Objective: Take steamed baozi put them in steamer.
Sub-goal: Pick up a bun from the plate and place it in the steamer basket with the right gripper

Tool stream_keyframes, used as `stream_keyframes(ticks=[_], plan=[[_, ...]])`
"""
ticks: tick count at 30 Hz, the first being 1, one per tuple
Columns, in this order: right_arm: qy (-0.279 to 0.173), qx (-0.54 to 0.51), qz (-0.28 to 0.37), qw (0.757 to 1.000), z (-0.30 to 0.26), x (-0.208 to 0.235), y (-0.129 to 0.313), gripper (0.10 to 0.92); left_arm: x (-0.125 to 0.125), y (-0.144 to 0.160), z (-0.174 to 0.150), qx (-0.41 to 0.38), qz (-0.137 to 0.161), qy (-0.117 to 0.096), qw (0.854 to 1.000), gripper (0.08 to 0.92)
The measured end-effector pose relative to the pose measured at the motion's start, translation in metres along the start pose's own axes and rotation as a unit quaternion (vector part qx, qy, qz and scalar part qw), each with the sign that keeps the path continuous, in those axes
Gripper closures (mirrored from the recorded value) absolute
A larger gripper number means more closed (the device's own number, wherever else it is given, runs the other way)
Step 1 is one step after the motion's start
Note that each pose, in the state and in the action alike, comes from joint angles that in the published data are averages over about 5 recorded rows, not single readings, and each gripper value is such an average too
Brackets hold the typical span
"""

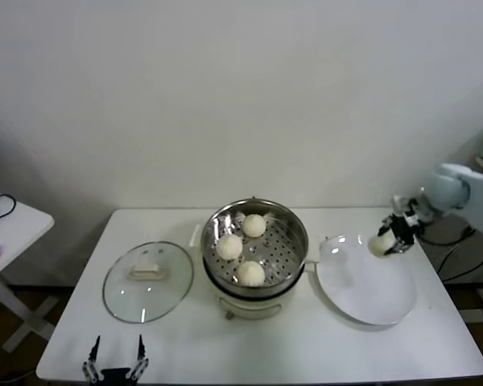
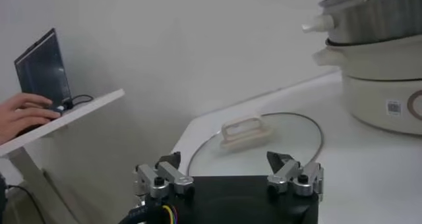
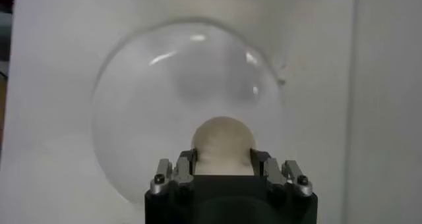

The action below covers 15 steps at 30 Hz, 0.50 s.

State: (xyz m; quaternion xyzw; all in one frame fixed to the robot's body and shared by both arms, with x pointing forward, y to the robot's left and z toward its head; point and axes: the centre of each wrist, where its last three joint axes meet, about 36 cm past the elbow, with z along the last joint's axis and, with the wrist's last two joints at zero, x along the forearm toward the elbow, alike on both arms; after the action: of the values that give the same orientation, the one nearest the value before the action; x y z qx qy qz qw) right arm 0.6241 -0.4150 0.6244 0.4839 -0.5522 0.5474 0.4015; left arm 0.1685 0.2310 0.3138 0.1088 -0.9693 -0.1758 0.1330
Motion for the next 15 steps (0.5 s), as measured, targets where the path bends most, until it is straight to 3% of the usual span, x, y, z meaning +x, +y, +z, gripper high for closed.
stream_keyframes(ticks=[7, 15], plan=[[-0.042, 0.024, 0.035, 0.998, -0.064, 0.092, -0.011, 0.454, 0.001, 0.0, -0.002, -0.001, 0.005, -0.001, 1.0, 0.177], [-0.093, 0.038, 0.056, 0.993, -0.151, 0.13, -0.007, 0.454, 0.0, 0.002, -0.004, 0.0, 0.005, -0.001, 1.0, 0.177]])
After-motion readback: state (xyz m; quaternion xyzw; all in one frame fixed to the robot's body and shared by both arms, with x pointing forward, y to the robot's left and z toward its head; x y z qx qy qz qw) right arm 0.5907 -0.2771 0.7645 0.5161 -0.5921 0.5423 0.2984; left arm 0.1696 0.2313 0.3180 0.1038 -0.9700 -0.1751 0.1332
